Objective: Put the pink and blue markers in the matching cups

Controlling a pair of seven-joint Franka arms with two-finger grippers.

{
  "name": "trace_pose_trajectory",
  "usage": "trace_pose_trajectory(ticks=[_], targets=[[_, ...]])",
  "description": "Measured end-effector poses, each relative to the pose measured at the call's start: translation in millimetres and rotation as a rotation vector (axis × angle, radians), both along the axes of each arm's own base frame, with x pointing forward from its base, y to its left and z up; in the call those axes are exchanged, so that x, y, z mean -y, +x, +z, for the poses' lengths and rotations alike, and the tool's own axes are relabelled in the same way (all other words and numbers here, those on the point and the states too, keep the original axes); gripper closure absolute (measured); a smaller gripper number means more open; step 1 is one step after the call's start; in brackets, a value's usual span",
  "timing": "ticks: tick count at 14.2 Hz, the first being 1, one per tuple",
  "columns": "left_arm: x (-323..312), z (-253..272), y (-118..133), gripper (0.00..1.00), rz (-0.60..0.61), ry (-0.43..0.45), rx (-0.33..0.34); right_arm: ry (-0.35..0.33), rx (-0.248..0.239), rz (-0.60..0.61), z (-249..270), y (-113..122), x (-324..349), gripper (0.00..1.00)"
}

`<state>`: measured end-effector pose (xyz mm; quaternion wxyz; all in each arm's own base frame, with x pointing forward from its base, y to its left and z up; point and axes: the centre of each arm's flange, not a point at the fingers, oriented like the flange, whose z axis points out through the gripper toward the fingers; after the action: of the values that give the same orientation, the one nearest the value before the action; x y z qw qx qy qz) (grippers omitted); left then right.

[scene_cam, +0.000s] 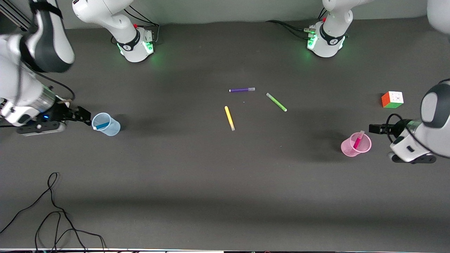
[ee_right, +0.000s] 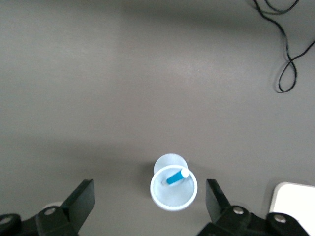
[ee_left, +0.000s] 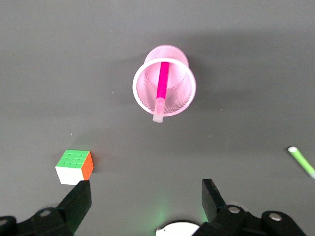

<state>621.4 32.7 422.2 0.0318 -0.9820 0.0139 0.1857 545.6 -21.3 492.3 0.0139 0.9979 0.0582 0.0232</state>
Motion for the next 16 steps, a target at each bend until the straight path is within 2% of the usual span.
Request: trace_pose_trajectory(ticks=[4, 6, 9, 12, 16], targets=[[12, 50, -28, 0.0, -0.034, 0.005, 0.11, 0.021, 0.0, 0.027, 74, -5, -14, 0.0], [16, 74, -38, 0.0, -0.018, -0.019, 0.154, 0.025, -0.032, 0.008, 108, -17, -24, 0.0], [11, 115, -51, 0.0, 0.022, -0.055, 0.219, 0.017, -0.026, 0.001, 144, -41, -42, 0.0], [25, 139, -60, 0.0, 0.003, -0.063, 0.239, 0.019, -0.012, -0.01, 152, -52, -40, 0.0], [53, 141, -60, 0.0, -0.019, -0.062, 0.243, 0.034, -0.033, -0.051, 134, -46, -28, 0.0]])
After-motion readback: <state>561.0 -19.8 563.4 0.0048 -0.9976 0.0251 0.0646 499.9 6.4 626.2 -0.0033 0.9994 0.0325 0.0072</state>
